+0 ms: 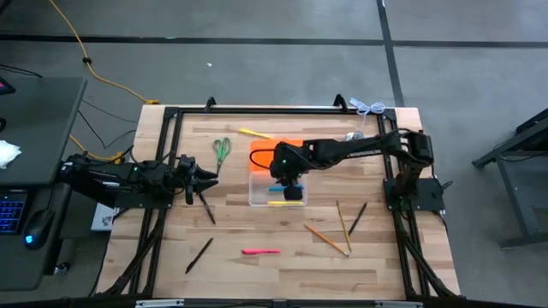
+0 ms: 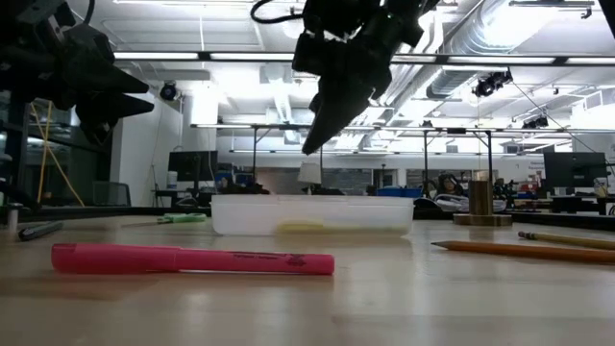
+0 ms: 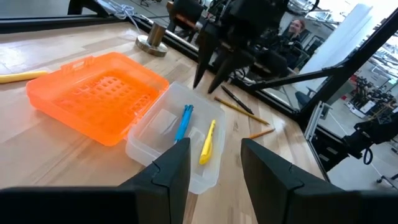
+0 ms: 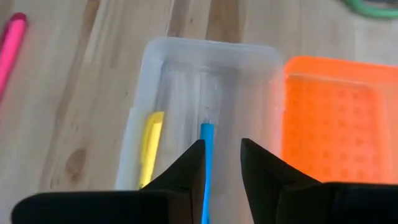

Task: Pick & place school supplies into a supply box
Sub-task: Put the green scissors into the orange supply box

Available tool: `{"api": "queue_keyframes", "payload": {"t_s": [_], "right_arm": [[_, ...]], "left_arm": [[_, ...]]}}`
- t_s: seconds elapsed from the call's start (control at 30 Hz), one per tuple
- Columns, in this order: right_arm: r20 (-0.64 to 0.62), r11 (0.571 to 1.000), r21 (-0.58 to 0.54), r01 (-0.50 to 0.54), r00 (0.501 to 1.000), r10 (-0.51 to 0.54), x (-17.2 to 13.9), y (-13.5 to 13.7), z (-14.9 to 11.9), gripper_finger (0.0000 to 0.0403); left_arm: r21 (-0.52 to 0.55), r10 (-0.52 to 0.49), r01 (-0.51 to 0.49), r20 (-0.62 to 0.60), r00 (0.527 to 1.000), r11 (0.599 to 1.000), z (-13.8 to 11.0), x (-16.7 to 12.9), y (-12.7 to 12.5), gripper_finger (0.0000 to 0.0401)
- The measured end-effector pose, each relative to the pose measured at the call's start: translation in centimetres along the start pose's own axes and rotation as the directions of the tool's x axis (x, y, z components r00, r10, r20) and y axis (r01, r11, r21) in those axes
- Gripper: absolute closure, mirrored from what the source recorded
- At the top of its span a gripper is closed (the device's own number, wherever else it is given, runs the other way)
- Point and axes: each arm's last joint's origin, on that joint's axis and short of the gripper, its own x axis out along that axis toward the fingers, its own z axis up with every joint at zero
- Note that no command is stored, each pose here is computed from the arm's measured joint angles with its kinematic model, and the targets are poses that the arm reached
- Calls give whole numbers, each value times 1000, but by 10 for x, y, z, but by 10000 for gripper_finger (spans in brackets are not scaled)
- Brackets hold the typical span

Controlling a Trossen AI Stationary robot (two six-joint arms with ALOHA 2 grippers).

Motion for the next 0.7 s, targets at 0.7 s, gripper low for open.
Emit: {"api": "queue_keyframes", "payload": {"t_s": [0.7], "right_arm": [[224, 1000, -13, 26, 974, -23, -88, 8, 17, 324]], "left_arm": [[1, 105, -106, 50, 993, 994, 1, 0, 3, 229]]}}
